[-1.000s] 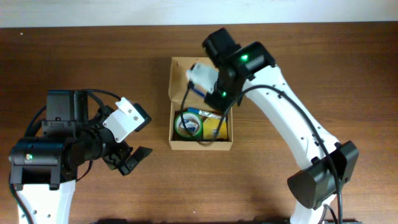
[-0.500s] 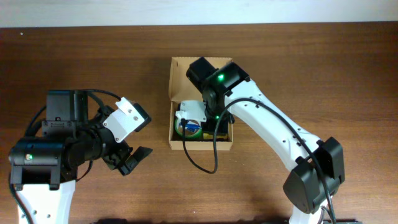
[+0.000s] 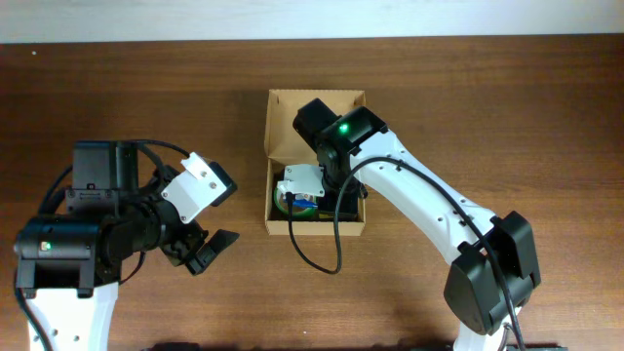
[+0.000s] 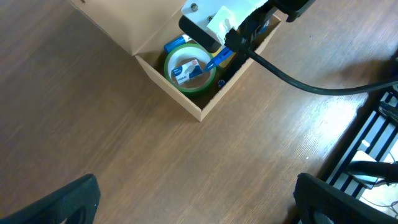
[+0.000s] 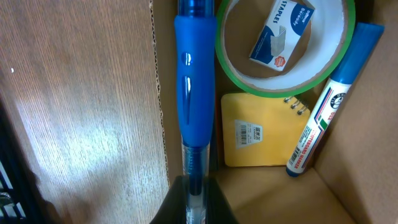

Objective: Pack container
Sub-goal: 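Lower the blue pen into the box and open the right gripper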

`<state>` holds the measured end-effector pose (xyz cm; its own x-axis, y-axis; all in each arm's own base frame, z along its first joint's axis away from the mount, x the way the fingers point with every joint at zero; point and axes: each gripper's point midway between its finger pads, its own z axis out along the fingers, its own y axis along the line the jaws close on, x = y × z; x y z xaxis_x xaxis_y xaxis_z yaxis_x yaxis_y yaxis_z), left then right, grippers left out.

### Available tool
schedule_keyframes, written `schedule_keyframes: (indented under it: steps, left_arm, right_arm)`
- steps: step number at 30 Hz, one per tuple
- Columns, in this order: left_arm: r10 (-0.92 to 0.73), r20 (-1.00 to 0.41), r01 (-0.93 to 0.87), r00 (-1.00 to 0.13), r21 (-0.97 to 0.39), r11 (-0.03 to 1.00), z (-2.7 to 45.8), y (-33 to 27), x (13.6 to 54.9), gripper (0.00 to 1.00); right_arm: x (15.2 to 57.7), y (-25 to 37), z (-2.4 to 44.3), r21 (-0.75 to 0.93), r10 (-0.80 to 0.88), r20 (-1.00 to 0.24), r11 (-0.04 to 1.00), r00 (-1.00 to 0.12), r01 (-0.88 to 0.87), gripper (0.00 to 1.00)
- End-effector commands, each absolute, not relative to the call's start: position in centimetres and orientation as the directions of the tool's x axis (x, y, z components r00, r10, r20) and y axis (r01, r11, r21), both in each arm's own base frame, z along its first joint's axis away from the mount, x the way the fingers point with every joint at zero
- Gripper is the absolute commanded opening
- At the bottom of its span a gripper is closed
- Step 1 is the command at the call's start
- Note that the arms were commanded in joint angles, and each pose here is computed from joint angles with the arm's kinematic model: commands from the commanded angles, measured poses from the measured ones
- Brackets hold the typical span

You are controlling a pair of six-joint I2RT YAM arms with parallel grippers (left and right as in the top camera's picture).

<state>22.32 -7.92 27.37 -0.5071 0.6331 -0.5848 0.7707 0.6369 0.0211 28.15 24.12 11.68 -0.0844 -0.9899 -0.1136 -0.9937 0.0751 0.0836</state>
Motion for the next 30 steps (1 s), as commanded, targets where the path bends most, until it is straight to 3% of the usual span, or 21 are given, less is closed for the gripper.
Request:
schedule_keyframes:
  steps: [1, 30]
  left_arm:
    - [0.633, -0.604, 0.778, -0.484, 0.033, 0.627, 28.1, -8.1, 22.4, 1.0]
    - [0.633, -0.604, 0.778, -0.484, 0.033, 0.627, 28.1, -8.1, 22.4, 1.0]
  right_arm:
    - [27.8, 24.4, 11.2, 0.1, -0.991, -0.112, 0.059, -0.07, -0.993, 0.04]
    - [29.2, 25.4, 9.7, 0.076, -0.989, -0.133, 0.057, -0.067, -0.995, 0.05]
